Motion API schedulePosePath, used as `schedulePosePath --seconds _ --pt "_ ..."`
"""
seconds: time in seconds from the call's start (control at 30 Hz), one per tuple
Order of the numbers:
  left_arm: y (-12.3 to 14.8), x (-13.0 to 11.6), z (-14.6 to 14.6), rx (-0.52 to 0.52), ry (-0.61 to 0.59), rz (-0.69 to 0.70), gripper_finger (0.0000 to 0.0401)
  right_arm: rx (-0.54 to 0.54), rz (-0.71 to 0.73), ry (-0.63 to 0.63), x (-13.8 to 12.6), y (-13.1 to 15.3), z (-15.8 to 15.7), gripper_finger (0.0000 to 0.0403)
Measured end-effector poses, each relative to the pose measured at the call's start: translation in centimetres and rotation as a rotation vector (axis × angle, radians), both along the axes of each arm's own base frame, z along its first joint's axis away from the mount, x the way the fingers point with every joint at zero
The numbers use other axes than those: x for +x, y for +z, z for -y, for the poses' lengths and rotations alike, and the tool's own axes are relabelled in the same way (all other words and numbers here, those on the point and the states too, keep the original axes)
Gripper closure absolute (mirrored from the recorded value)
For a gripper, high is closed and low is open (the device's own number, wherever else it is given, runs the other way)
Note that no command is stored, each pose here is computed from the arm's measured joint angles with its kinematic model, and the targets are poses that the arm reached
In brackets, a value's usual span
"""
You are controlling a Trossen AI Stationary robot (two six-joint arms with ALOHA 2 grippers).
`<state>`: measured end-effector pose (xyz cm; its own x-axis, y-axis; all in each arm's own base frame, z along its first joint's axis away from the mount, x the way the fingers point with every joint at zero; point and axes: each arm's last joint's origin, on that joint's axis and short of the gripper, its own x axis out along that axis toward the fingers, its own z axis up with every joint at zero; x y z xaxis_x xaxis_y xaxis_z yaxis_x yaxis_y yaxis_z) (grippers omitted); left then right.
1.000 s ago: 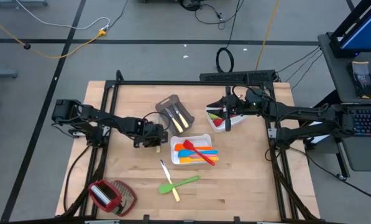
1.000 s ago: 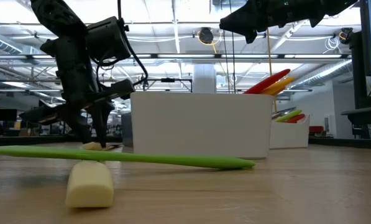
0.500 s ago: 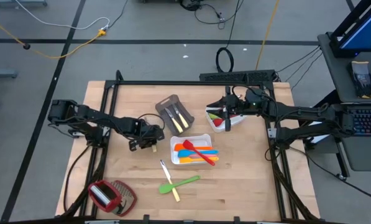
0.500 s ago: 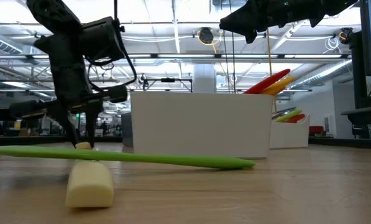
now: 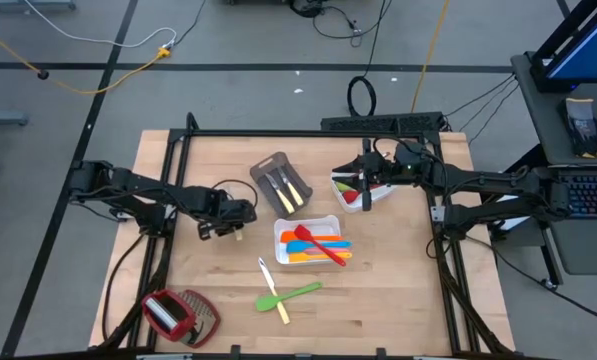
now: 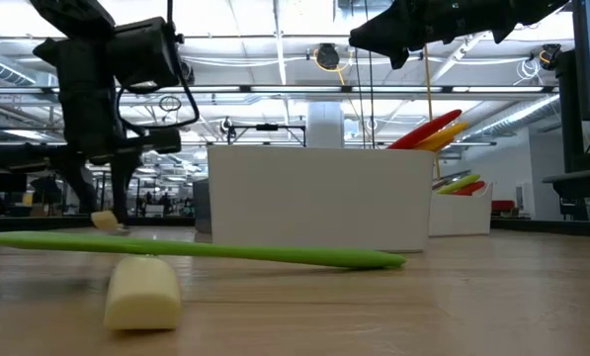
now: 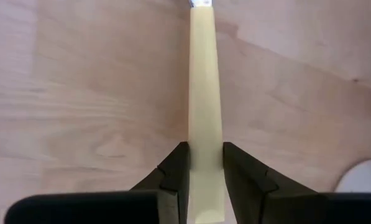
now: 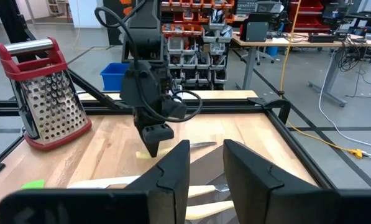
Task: Pick & Place Kitchen Items
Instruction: Put the yellow knife into the black bin
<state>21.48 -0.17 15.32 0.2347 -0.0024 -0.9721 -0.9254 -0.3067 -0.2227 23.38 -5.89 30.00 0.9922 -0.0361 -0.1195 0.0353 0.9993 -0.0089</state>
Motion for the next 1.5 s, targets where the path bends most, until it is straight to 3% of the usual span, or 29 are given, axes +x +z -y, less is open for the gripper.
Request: schedulePosePath --seconds 0.33,1.2,1.5 --pt "-0.13 -0.72 0.06 0.004 -0.023 -0.077 0.0319 0.0 0.0 0.0 0.0 -0.01 0.0 0.0314" --pt "-0.35 -0.86 0.54 -0.005 -0.115 -0.073 0.0315 0.0 0.0 0.0 0.0 -0.01 0.0 0.0314" --pt "-0.36 -0.9 0.51 0.003 -0.104 -0.077 0.0233 0.0 0.0 0.0 0.0 -0.01 0.0 0.0314"
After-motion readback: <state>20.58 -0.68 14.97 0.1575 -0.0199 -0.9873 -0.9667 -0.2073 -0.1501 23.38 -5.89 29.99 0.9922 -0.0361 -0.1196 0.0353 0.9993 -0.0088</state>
